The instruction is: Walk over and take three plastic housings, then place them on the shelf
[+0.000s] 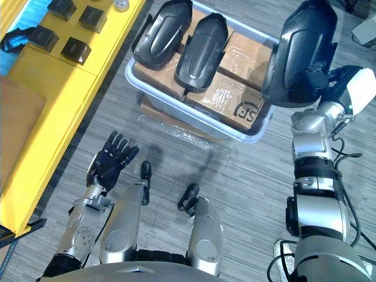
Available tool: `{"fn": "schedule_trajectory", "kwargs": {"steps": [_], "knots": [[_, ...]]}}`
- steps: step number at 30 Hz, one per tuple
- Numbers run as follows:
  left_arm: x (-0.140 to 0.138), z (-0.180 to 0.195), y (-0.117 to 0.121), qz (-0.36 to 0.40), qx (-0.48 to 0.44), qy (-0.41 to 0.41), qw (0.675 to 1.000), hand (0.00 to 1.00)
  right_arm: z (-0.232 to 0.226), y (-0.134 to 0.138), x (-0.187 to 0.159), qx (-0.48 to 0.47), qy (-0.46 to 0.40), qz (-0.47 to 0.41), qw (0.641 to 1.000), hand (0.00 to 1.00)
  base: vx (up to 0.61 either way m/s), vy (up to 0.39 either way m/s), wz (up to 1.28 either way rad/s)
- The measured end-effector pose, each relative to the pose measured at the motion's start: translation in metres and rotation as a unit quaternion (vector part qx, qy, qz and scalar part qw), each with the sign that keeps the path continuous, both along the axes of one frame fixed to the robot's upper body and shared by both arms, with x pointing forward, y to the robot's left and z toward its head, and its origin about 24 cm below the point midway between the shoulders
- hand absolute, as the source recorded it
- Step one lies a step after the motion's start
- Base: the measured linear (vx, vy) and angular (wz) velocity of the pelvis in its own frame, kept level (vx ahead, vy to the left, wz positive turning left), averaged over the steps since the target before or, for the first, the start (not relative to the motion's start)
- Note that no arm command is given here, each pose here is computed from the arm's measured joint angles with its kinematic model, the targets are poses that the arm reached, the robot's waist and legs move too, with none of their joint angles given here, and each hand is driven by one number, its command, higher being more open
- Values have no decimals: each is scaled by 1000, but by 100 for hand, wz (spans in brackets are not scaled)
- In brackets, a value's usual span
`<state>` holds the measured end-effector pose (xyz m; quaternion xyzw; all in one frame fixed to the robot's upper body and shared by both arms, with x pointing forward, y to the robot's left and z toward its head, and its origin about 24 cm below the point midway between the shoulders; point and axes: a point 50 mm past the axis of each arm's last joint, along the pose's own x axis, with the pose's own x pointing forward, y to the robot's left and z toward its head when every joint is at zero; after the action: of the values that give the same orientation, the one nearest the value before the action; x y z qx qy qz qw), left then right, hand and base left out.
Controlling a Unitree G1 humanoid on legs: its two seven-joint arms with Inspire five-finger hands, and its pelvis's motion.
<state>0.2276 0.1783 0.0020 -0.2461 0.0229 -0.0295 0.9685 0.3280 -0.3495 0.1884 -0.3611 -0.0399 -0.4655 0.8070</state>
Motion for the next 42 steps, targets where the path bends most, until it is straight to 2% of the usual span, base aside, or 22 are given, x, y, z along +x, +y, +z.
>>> {"fn": "schedule_trajectory", "kwargs": {"steps": [3, 7, 10, 13, 18, 22, 32, 39, 42], "knots": [[4, 10, 1, -7, 28, 1, 1000, 100, -2, 17, -4, -46, -14, 34, 998, 0, 97, -9, -10], [23, 28, -4, -45, 49, -9, 998, 100, 4, 31, -7, -113, -37, 71, 990, 0, 102, 7, -15], [37, 33, -10, -121, 25, 9, 992, 100, -5, 48, -5, -133, -50, 114, 983, 0, 126, 25, -15], [48, 36, -31, -221, -37, 28, 974, 100, -16, 67, -5, -163, -54, 162, 972, 0, 186, 54, -20], [58, 48, -48, -274, -66, 6, 959, 100, -19, 96, -10, -198, -84, 236, 948, 0, 106, 32, -8], [59, 47, -54, -289, -67, 6, 955, 100, -28, 120, -11, -201, -83, 297, 930, 0, 50, -10, -4], [54, 34, -74, -319, -87, 39, 943, 100, -58, 152, -14, -173, -46, 370, 911, 0, -26, 14, -1], [49, 23, -90, -328, -97, 65, 937, 100, -84, 191, -20, -120, -26, 440, 889, 0, -72, 21, 5], [49, 24, -98, -310, -125, 69, 940, 100, -101, 208, -28, -84, -11, 466, 881, 0, -35, 17, 5]]}}
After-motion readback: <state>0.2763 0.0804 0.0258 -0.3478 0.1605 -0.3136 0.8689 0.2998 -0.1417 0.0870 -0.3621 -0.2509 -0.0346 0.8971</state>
